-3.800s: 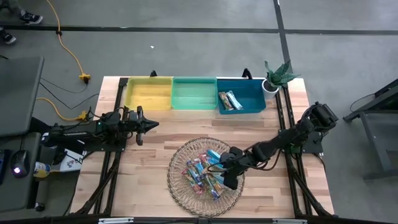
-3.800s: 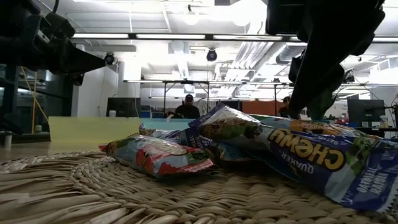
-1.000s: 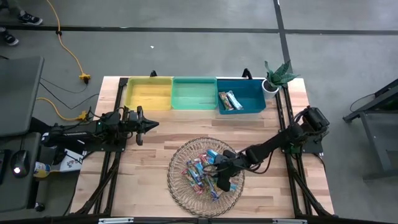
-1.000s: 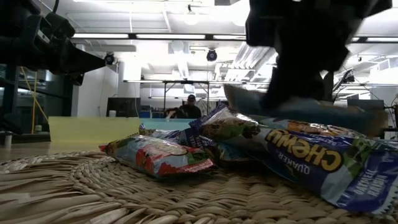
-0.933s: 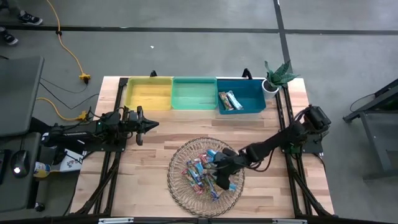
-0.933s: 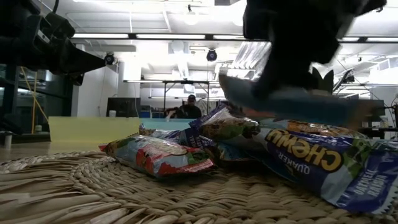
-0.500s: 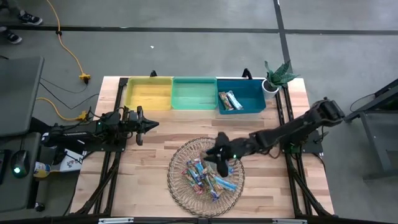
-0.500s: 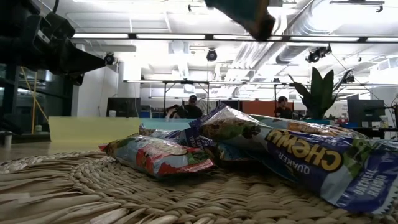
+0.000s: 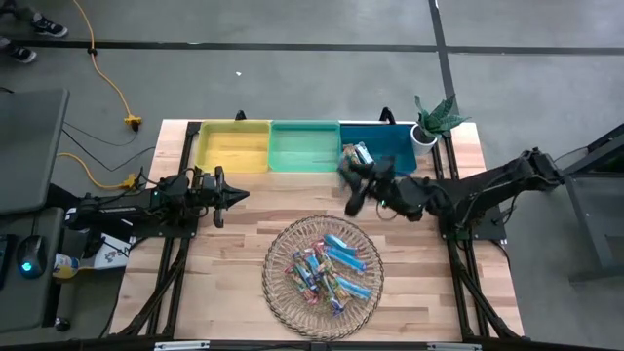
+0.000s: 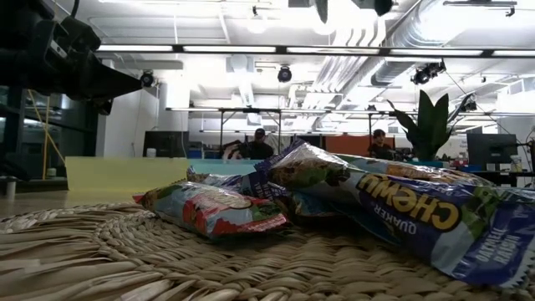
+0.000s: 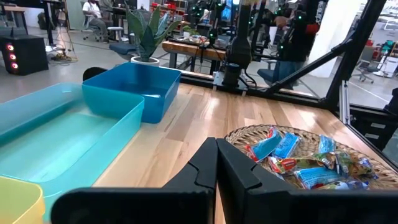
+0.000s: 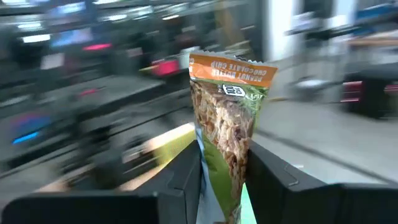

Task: Pick and place Granola Bars by type
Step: Put the orange granola bar into the blue bin

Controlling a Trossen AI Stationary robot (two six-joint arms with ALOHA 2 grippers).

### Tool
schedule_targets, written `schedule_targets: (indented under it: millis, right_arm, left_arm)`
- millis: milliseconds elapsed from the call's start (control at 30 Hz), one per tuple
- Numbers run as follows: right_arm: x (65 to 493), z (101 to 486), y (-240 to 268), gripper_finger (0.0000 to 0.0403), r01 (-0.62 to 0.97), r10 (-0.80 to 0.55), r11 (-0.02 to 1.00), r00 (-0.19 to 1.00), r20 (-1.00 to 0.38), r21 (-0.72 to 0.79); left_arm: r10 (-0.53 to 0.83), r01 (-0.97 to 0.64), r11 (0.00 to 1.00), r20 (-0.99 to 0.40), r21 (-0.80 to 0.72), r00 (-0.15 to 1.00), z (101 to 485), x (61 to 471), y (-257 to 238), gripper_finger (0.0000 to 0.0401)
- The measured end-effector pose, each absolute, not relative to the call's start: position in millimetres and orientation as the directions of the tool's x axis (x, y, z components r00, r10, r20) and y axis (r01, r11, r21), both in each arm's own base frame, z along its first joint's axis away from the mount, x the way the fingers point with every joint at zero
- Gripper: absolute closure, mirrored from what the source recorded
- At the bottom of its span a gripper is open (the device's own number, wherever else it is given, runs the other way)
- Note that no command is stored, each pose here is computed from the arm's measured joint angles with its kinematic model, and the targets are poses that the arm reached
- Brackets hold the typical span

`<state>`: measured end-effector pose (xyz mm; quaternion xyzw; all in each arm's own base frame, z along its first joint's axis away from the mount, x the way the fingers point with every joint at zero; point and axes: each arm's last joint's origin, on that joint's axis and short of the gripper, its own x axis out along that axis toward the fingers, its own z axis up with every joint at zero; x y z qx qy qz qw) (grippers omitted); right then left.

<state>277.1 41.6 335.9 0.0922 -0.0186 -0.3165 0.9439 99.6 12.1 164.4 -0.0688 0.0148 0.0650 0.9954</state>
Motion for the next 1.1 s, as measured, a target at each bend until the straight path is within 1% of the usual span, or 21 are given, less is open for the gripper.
schedule_targets:
  millis: [100,233,400,500,700,833,967,1033,1100]
  right_arm:
    - [274.6,337.6,27.0,0.0307,0.721,-0.728,0.675,0.685,-0.016,0.153]
    - [274.2,337.5,7.0,0.0307,0.809,-0.814,0.575,0.581,-0.015,0.125]
    - [274.4,337.4,-11.2,0.0307,0.839,-0.845,0.529,0.535,-0.016,0.124]
    - [273.7,337.2,-20.4,0.0307,0.864,-0.867,0.495,0.499,-0.017,0.095]
    - [268.5,332.7,-41.2,0.0307,0.94,-0.94,0.34,0.34,-0.036,0.003]
    - [264.8,326.3,-56.2,0.0307,0.959,-0.958,0.281,0.279,-0.067,-0.033]
    - [258.3,313.4,-76.1,0.0307,0.965,-0.955,0.261,0.255,-0.15,-0.021]
    - [252.3,303.4,-89.4,0.0307,0.963,-0.934,0.268,0.265,-0.238,0.022]
    - [243.2,292.7,-105.7,0.0307,0.961,-0.892,0.265,0.278,-0.358,0.086]
  left_arm:
    - [0.127,-0.131,0.982,-0.038,-0.135,0.991,164.4,99.6,12.1,0.0401]
    - [0.128,-0.132,0.982,-0.038,-0.135,0.991,164.3,99.6,12.1,0.0401]
    - [0.127,-0.131,0.982,-0.038,-0.135,0.991,164.4,99.6,12.1,0.0401]
    - [0.128,-0.132,0.982,-0.038,-0.135,0.991,164.4,99.6,12.1,0.0401]
    - [0.127,-0.131,0.982,-0.038,-0.135,0.991,164.4,99.6,12.1,0.0401]
    - [0.128,-0.132,0.982,-0.038,-0.135,0.991,164.3,99.6,12.1,0.0401]
    - [0.127,-0.131,0.982,-0.038,-0.135,0.991,164.4,99.6,12.1,0.0401]
    - [0.127,-0.132,0.982,-0.038,-0.135,0.991,164.4,99.6,12.1,0.0401]
    - [0.127,-0.131,0.982,-0.038,-0.135,0.991,164.4,99.6,12.1,0.0401]
